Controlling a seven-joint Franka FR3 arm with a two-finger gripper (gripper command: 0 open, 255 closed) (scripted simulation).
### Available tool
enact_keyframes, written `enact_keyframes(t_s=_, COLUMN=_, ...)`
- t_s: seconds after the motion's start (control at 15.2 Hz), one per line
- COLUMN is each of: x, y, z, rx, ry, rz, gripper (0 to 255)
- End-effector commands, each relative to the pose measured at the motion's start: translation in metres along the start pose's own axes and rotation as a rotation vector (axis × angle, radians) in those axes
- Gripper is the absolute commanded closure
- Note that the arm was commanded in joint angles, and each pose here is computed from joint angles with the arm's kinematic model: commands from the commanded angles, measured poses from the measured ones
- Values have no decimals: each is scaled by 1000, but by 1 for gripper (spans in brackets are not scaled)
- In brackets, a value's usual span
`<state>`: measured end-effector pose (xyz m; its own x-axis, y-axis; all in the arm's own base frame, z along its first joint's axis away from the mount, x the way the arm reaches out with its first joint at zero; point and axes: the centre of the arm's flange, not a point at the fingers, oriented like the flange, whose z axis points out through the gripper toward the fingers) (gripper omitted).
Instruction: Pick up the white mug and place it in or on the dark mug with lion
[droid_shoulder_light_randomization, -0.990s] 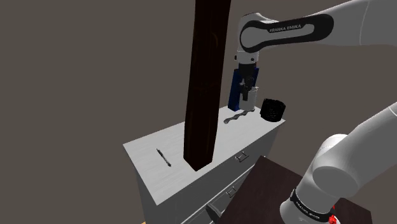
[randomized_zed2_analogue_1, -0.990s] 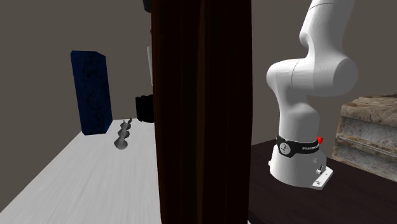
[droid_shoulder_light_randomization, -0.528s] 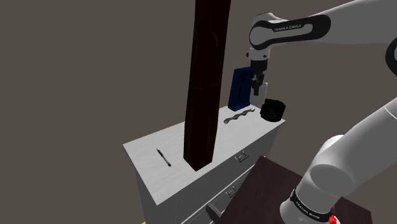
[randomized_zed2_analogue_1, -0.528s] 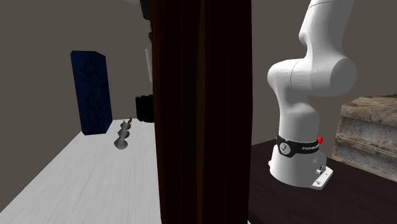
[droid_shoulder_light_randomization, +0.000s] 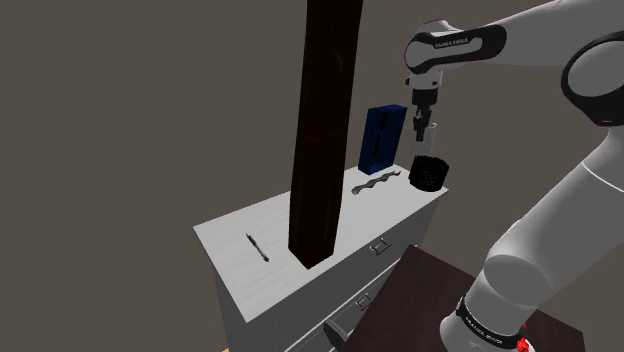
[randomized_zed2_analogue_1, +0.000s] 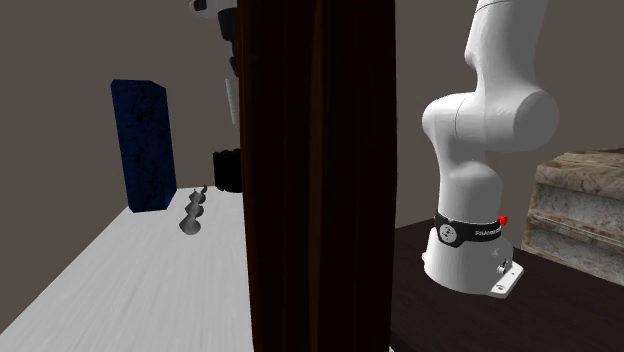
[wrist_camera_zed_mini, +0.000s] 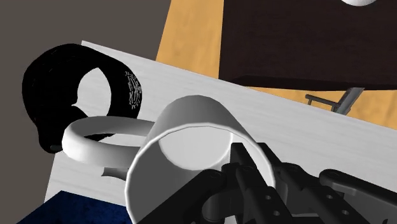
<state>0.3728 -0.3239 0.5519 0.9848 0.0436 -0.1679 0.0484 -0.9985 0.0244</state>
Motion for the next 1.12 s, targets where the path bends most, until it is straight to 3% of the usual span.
enact_keyframes(t_s=0.0, x=-6, y=24, z=1, rx=-1, ry=0, rz=-2, gripper=255)
enact_keyframes(t_s=0.86, x=-46, y=190, z=2, rx=-1, ry=0, rz=-2, gripper=255)
enact_keyframes(t_s=1.06, x=-44, y=189, z=17, rx=-1, ry=0, rz=-2, gripper=255)
